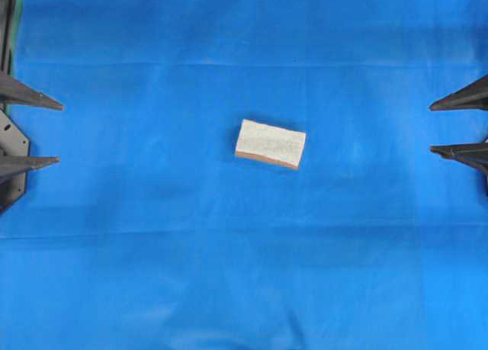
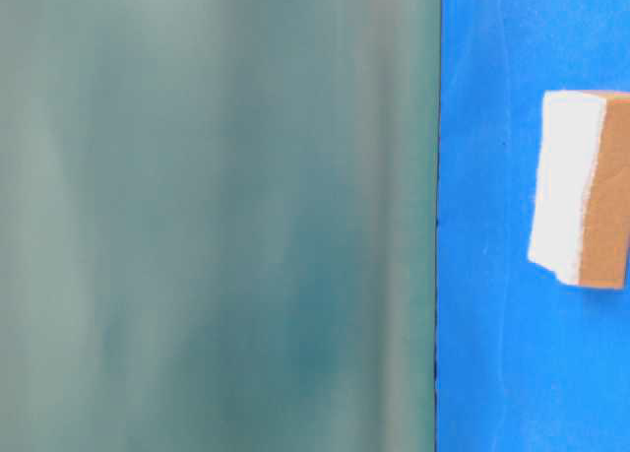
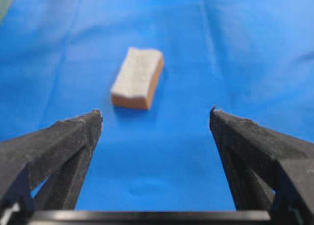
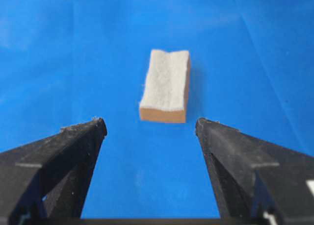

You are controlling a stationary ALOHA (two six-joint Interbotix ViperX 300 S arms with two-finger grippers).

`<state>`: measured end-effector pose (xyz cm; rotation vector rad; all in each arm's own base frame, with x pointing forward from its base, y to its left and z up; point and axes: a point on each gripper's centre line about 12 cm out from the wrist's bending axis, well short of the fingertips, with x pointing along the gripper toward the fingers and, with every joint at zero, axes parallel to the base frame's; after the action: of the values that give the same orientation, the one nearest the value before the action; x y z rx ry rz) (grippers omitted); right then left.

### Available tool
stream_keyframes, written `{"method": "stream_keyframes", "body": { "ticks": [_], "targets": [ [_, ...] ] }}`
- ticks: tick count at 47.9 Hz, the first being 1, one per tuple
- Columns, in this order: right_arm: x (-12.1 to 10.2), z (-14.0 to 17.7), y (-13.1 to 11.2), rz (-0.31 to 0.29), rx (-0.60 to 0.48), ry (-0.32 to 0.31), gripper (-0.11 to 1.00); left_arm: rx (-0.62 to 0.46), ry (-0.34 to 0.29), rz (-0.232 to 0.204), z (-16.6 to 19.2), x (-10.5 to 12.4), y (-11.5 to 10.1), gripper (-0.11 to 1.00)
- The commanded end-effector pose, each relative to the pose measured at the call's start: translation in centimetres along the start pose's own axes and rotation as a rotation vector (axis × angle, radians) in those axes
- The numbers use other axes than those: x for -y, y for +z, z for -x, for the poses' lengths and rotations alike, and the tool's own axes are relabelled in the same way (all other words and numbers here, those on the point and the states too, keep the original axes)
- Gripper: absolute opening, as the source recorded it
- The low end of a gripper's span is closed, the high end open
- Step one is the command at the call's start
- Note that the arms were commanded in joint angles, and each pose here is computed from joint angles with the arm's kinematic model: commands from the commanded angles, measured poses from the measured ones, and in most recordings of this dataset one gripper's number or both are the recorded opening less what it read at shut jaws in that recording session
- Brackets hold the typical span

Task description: Hand over the sponge with the left arm and wipe it with the right arm.

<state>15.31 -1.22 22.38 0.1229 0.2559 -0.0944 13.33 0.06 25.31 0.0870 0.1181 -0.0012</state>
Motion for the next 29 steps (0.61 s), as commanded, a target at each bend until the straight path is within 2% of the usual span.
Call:
{"method": "stream_keyframes", "body": {
  "ticks": [1,6,29],
  "targets": [
    [-0.03,-0.23,0.14,-0.008,0.017,0.003,0.73,-0.003,-0.002,0.017,-0.11,0.03,-0.03,0.88],
    [-0.01,-0.41,-0.04,-0.008,0.014,0.003,0.73,-0.012,-0.003,0.031,-0.15,0.07,-0.46,0.88],
    [0.02,-0.4,0.01,-0.003,0.014,0.001,0.73,-0.014,-0.003,0.034,-0.13,0.07,-0.52,0.88]
  ]
}}
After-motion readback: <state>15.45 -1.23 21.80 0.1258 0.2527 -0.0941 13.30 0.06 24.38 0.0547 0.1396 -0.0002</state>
